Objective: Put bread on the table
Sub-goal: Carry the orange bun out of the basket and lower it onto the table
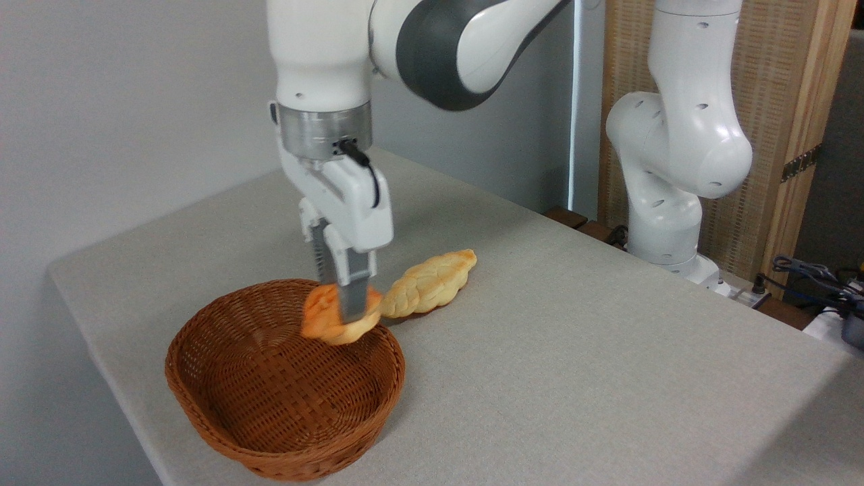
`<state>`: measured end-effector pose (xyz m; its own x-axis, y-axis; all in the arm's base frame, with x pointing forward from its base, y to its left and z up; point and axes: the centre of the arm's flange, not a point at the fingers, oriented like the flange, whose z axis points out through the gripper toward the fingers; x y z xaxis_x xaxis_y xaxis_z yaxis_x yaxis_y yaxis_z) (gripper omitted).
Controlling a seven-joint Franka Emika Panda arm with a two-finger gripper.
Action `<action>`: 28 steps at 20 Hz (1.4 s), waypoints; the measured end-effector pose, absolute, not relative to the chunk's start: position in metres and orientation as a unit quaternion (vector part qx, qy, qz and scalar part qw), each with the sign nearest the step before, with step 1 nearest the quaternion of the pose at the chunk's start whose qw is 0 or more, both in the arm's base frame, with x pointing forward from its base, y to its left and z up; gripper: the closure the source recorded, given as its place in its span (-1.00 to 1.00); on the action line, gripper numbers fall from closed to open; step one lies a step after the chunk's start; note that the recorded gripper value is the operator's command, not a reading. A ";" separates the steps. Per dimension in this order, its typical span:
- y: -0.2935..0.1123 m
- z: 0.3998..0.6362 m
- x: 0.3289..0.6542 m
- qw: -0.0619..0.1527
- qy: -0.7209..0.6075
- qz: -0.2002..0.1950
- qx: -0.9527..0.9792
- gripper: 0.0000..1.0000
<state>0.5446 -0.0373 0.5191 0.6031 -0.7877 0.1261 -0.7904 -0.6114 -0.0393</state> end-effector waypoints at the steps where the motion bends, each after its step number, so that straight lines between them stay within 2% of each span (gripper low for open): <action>1: -0.036 0.520 0.537 0.018 -0.440 0.052 0.896 0.21; 5: -0.033 0.505 0.501 0.046 -0.436 0.011 0.899 0.21; 9: -0.032 0.482 0.476 0.061 -0.394 -0.018 0.917 0.05; 11: -0.033 0.471 0.470 0.065 -0.383 -0.031 0.921 -0.60; 14: -0.036 0.458 0.464 0.070 -0.384 -0.046 0.920 -0.99; 28: -0.040 0.451 0.462 0.071 -0.387 -0.053 0.918 -1.00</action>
<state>0.4619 -0.0398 0.4512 0.6955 -0.7173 -0.0426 -0.7022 -0.6910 0.1714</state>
